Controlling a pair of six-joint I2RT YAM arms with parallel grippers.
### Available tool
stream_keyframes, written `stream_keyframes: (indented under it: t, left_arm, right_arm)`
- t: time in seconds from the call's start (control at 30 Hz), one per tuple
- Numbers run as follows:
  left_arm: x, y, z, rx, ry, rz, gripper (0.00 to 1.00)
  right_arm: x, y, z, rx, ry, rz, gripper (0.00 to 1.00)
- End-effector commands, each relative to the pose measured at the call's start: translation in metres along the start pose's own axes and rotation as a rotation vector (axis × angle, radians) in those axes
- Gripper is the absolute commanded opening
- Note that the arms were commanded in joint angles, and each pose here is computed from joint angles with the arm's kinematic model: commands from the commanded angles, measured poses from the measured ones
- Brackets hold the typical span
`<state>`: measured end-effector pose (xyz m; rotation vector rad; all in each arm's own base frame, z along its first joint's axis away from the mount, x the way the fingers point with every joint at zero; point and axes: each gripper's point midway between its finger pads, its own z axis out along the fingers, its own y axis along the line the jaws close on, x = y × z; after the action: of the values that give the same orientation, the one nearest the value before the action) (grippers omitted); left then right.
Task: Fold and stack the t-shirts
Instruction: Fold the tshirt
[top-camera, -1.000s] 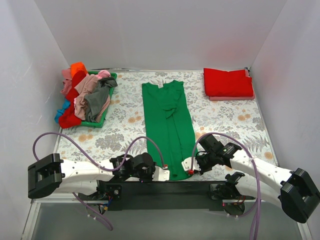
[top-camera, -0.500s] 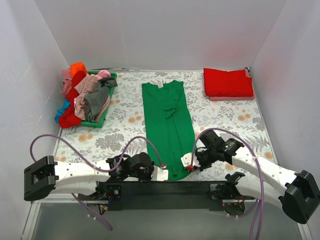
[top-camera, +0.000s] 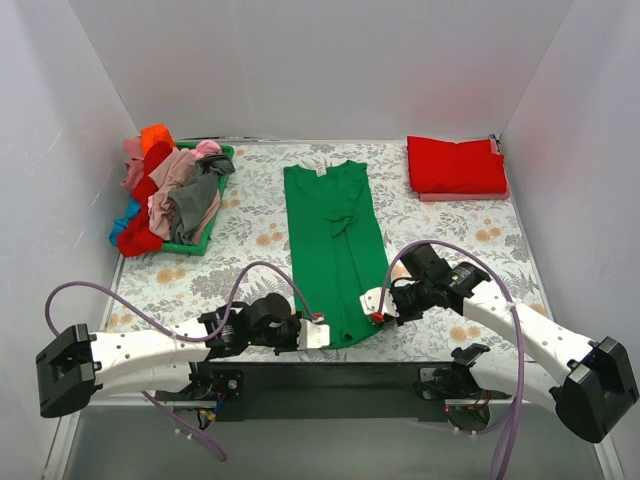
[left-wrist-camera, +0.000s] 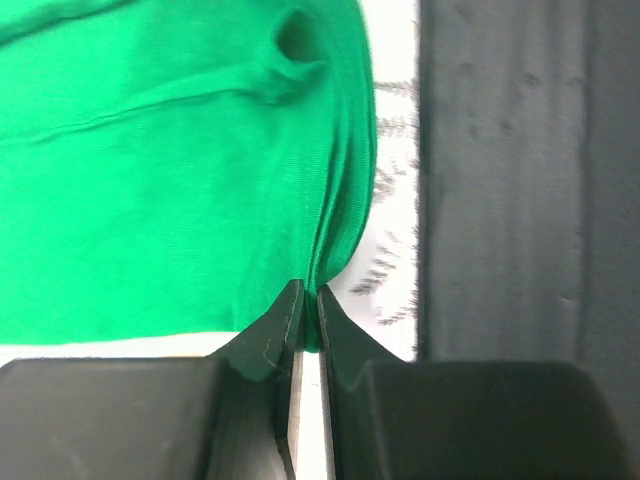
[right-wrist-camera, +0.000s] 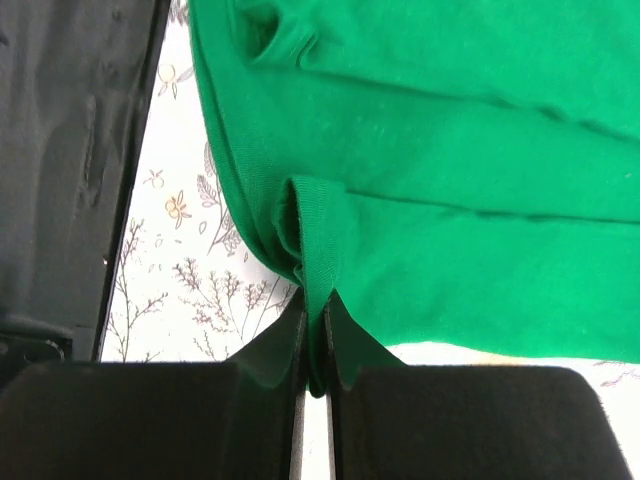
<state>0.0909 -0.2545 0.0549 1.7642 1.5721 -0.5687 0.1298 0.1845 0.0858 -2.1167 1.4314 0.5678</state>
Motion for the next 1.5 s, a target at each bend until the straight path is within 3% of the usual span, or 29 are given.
stream_keyframes:
  t: [0.0, 0.23, 0.9, 1.47]
  left_arm:
    - [-0.027, 0.020, -0.010, -0.045, -0.100, -0.020, 0.00]
    - [-0.035, 0.046, -0.017, -0.100, -0.154, -0.056, 0.00]
    - [-0.029, 0.085, -0.026, -0.213, -0.147, -0.110, 0.00]
    - [0.001, 0.214, -0.019, -0.446, -0.151, -0.219, 0.00]
  right_arm:
    - [-0.003, -0.009, -0.008, 0.005, 0.011, -0.028, 0.01]
    - [-0.003, -0.031, -0.011, 0.012, 0.008, 0.008, 0.01]
    - [0.006, -0.074, -0.018, 0.055, 0.008, 0.090, 0.01]
    - [0.034, -0.195, -0.015, 0.150, 0.044, 0.264, 0.01]
